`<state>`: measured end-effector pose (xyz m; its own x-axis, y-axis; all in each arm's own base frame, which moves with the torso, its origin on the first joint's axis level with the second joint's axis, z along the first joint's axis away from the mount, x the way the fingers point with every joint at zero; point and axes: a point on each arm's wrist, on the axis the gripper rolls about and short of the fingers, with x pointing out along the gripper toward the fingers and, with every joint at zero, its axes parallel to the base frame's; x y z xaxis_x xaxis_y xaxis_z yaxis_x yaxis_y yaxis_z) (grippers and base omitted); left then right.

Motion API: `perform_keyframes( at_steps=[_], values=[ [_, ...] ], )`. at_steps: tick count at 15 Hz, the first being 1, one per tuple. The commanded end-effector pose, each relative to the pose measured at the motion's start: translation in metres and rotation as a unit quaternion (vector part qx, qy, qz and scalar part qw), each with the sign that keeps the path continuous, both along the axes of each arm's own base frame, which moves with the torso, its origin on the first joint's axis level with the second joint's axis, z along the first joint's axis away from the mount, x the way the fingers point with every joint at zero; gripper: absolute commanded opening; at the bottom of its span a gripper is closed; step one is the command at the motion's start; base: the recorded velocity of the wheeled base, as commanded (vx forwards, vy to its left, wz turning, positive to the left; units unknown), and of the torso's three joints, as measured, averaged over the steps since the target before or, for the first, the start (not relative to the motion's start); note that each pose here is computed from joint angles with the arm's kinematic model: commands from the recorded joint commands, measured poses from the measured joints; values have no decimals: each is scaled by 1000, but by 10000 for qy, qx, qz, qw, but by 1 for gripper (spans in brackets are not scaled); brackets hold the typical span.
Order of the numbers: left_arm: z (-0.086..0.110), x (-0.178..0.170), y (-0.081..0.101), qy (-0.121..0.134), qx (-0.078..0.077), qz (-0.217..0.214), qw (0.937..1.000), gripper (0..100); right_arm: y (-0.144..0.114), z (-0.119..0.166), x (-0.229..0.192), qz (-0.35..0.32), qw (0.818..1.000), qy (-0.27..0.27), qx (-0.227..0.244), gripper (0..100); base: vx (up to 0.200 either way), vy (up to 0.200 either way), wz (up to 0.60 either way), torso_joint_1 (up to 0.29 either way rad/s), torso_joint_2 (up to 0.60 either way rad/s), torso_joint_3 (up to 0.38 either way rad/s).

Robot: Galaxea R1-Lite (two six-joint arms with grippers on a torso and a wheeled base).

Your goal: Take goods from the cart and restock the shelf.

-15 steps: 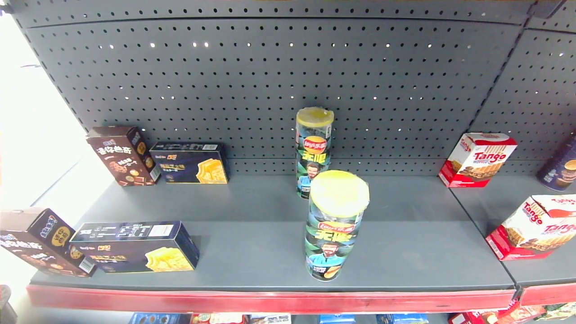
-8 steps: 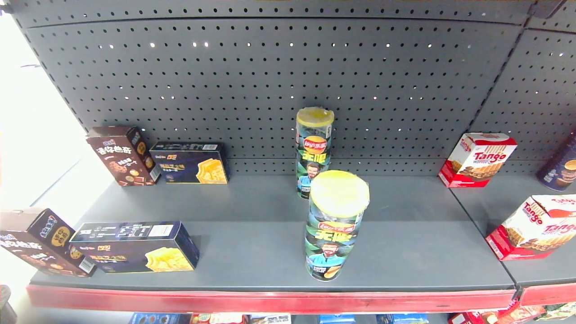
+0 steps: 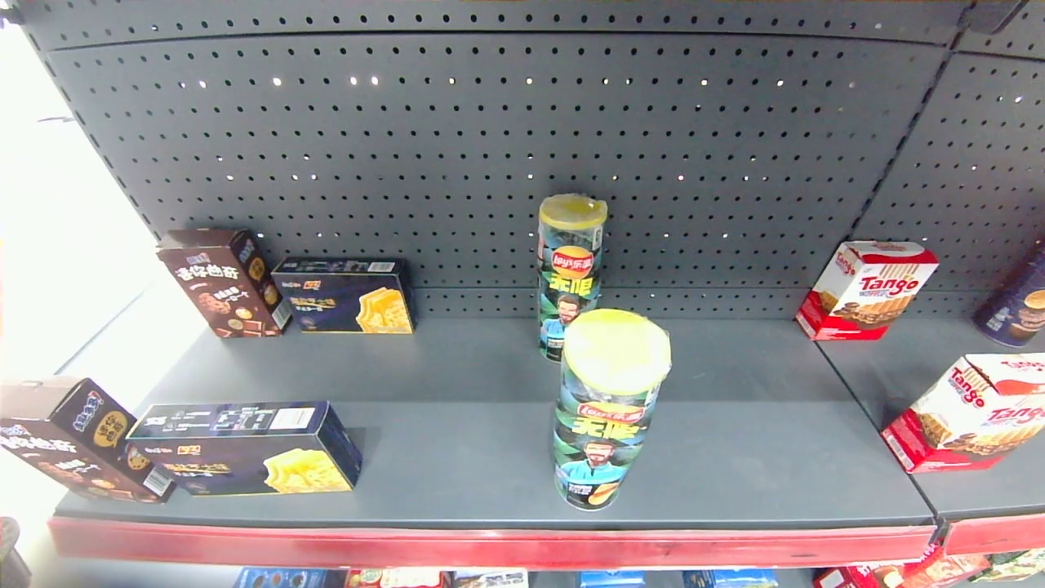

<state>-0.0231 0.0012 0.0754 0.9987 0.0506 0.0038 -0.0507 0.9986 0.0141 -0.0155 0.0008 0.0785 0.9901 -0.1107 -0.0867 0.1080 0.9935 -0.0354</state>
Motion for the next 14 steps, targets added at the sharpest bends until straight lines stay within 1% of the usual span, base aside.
perform_keyframes(
  at_steps=[1, 2, 3, 4, 5, 7, 8, 10, 12, 14],
  values=[
    [0, 0, 0, 18, -25, 0, 10000, 100, 0, 46, -3, 190, 9977, -639, -126, 100, 0, 0, 0, 0, 0, 0],
    [1, 0, 0, 1, -64, 7, 10000, 100, -2, 106, 32, 280, 9995, -89, 96, 100, 0, 0, 0, 0, 0, 0],
    [0, 0, 0, 7, -86, 0, 10000, 100, -1, 135, 55, 646, 9978, -41, 124, 100, 0, 0, 0, 0, 0, 0],
    [1, 0, 0, -1, -87, 7, 10000, 100, 2, 140, 61, 1097, 9940, 9, 46, 100, 0, 0, 0, 0, 0, 0],
    [0, 0, 0, 7, -94, 7, 10000, 100, 9, 142, 79, 1633, 9861, 311, -56, 100, 0, 0, 0, 0, 0, 0],
    [0, 0, 0, 8, -79, -16, 10000, 100, 19, 145, 102, 2093, 9764, 529, -76, 100, 0, 0, 0, 0, 0, 0],
    [1, 0, 0, 8, -71, -46, 10000, 100, 31, 139, 120, 2456, 9660, 801, -104, 100, 0, 0, 0, 0, 0, 0],
    [1, 0, 0, -1, -94, -31, 10000, 100, 45, 128, 136, 2797, 9527, 1177, -161, 100, 0, 0, 0, 0, 0, 0],
    [0, 0, 0, 6, -109, -23, 9999, 100, 63, 125, 149, 3167, 9374, 1424, -247, 100, 0, 0, 0, 0, 0, 0],
    [0, 0, 0, 6, -109, -23, 9999, 100, 74, 120, 155, 3328, 9284, 1615, -343, 100, 0, 0, 0, 0, 0, 0]
  ],
)
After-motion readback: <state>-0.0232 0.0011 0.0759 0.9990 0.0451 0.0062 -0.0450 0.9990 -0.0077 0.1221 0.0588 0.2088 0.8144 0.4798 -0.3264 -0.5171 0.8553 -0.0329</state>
